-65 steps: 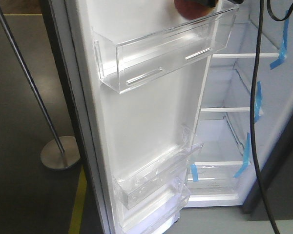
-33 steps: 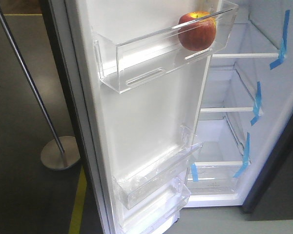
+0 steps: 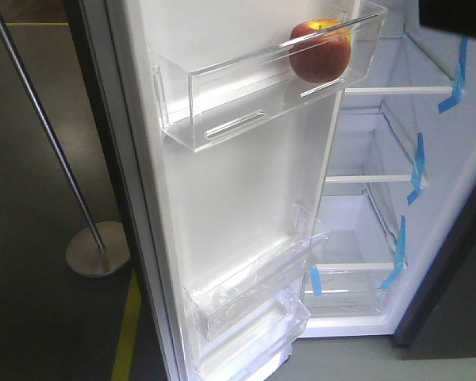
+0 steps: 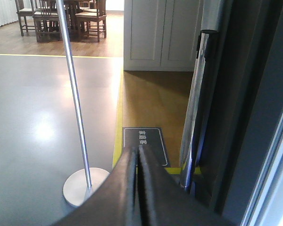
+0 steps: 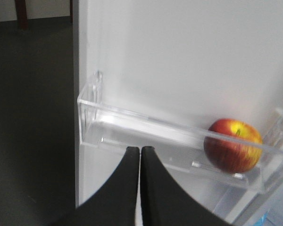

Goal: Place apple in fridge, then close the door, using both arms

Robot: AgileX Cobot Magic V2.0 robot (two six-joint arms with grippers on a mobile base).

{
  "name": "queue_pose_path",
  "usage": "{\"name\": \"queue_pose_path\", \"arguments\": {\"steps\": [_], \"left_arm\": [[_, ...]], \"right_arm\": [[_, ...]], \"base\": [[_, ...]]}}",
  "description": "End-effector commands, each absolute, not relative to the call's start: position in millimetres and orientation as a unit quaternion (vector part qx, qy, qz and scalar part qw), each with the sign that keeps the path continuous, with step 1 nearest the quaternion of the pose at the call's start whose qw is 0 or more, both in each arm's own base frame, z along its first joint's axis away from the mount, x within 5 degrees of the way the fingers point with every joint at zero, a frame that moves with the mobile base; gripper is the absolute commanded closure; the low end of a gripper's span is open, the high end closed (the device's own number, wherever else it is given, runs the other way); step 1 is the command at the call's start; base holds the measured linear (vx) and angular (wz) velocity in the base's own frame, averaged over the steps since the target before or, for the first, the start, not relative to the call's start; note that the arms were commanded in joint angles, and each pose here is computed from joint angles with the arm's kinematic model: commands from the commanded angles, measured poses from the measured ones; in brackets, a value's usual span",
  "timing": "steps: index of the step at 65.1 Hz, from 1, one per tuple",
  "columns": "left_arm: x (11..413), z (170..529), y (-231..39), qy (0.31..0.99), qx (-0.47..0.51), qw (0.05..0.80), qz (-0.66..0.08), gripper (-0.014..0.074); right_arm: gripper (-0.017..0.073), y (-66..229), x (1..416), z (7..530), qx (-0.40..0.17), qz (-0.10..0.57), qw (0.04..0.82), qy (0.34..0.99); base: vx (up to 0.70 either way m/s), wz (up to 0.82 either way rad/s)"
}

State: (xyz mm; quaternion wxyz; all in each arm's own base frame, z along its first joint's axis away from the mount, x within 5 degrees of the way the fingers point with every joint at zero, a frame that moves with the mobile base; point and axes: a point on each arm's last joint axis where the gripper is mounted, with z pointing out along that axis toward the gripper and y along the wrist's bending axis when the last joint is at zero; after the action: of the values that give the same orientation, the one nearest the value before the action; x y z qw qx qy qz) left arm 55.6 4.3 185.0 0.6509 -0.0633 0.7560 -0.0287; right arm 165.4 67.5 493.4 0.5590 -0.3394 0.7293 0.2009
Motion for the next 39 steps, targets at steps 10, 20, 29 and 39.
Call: {"name": "queue_pose_path", "arguments": {"steps": [10, 20, 29, 39], "left_arm": [[54.7, 199.6, 2.5, 0.718, -0.055, 0.693, -0.04, 0.0601], [54.7, 205.4, 0.8, 0.693, -0.08, 0.711, -0.082, 0.0601], [53.5, 217.1, -1.4, 0.638, -0.152, 0.73, -0.192, 0.0601], [51.9, 225.5, -2.2, 0.601, -0.155, 0.752, -0.221, 0.0601]], "right_arm": [[0.0564, 57.0, 118.6, 436.4, -0.272, 0.185, 0.595, 0.733], [0.0564, 50.1, 92.4, 395.4, -0.235, 0.171, 0.615, 0.733], [0.0564, 49.2, 73.0, 366.3, -0.221, 0.184, 0.606, 0.741], [0.0564, 48.3, 56.3, 343.8, -0.197, 0.205, 0.602, 0.746]], "base": [[0.0, 0.0], [0.0, 0.0], [0.0, 0.0], [0.0, 0.0]]}}
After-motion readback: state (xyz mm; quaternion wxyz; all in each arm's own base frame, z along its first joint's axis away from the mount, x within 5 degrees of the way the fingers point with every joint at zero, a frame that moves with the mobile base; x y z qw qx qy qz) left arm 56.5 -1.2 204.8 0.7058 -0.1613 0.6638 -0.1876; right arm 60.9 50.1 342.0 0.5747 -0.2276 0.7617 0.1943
